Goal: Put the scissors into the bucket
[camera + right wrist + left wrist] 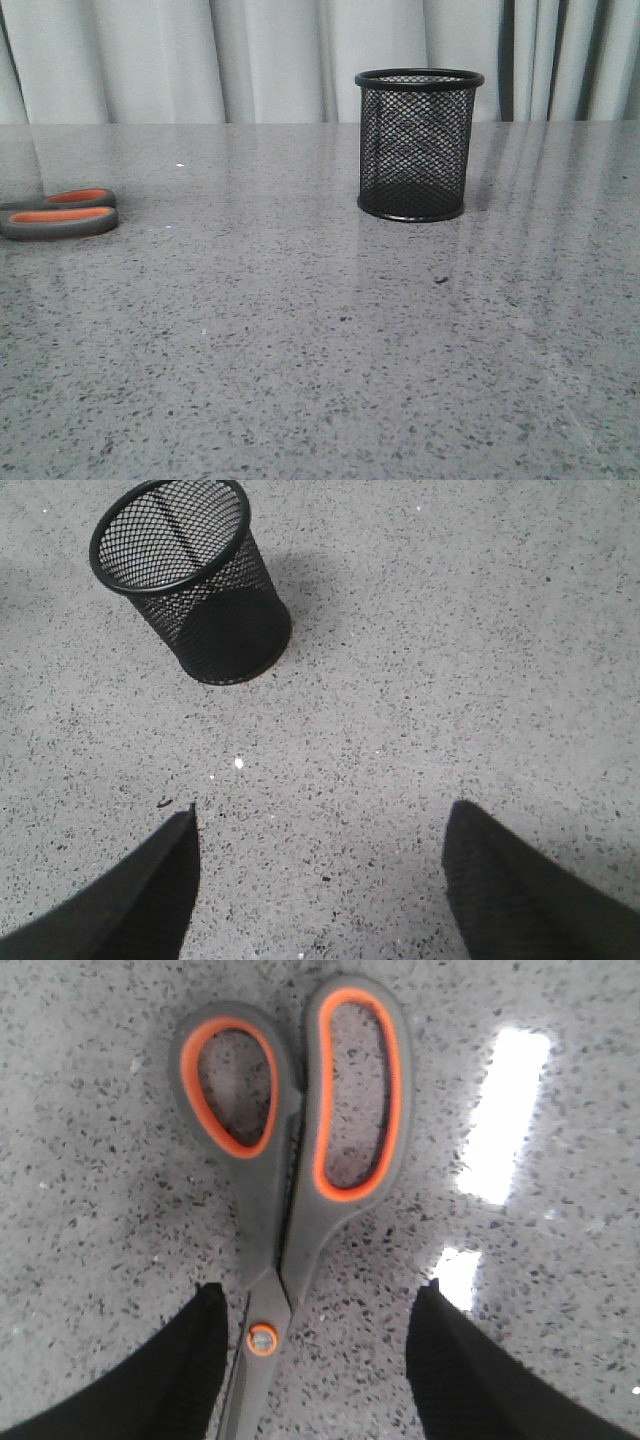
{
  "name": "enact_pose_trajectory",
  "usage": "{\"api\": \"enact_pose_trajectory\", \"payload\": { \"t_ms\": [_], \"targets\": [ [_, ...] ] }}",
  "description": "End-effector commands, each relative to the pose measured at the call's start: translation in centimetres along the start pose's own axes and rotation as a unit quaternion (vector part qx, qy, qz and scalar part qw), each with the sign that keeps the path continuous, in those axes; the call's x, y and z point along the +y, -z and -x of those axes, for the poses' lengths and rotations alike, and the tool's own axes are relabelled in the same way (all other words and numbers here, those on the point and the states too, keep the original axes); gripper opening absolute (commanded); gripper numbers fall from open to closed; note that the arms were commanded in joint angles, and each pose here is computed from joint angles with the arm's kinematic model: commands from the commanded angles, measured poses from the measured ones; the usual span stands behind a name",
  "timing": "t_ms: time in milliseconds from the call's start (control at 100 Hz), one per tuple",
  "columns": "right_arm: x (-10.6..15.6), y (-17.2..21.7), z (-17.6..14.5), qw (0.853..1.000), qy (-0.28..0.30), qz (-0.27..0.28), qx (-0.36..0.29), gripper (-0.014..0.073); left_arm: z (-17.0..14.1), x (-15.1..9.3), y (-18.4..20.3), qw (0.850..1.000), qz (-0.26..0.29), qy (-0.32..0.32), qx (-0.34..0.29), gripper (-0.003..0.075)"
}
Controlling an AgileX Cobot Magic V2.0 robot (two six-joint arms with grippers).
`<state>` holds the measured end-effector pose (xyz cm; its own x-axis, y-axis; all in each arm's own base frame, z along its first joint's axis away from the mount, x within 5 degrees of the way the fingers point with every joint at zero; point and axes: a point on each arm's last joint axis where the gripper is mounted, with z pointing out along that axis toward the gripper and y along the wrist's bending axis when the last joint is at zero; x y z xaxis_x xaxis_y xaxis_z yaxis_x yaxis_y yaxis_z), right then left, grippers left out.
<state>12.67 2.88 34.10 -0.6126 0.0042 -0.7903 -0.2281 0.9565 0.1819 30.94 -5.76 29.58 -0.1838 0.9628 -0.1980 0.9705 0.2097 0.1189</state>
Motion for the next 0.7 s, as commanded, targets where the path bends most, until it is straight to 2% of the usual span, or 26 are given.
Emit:
{"api": "enact_pose_trajectory", "payload": {
  "t_ms": [0, 380, 690],
  "targets": [
    [0.1, 0.6, 1.3, 0.999, 0.008, -0.001, -0.038, 0.0463, 0.6, 0.4, 1.2, 1.0, 0.022, -0.007, -0.011, 0.0368],
    [0.1, 0.6, 1.3, 0.999, 0.008, -0.001, -0.038, 0.0463, 0.7, 2.0, -1.7, 0.999, 0.019, -0.027, -0.005, 0.0368],
    [0.1, 0.6, 1.3, 0.999, 0.01, -0.001, -0.038, 0.0463, 0.7, 2.4, -3.0, 1.0, 0.002, -0.03, 0.001, 0.0367]
  ]
}}
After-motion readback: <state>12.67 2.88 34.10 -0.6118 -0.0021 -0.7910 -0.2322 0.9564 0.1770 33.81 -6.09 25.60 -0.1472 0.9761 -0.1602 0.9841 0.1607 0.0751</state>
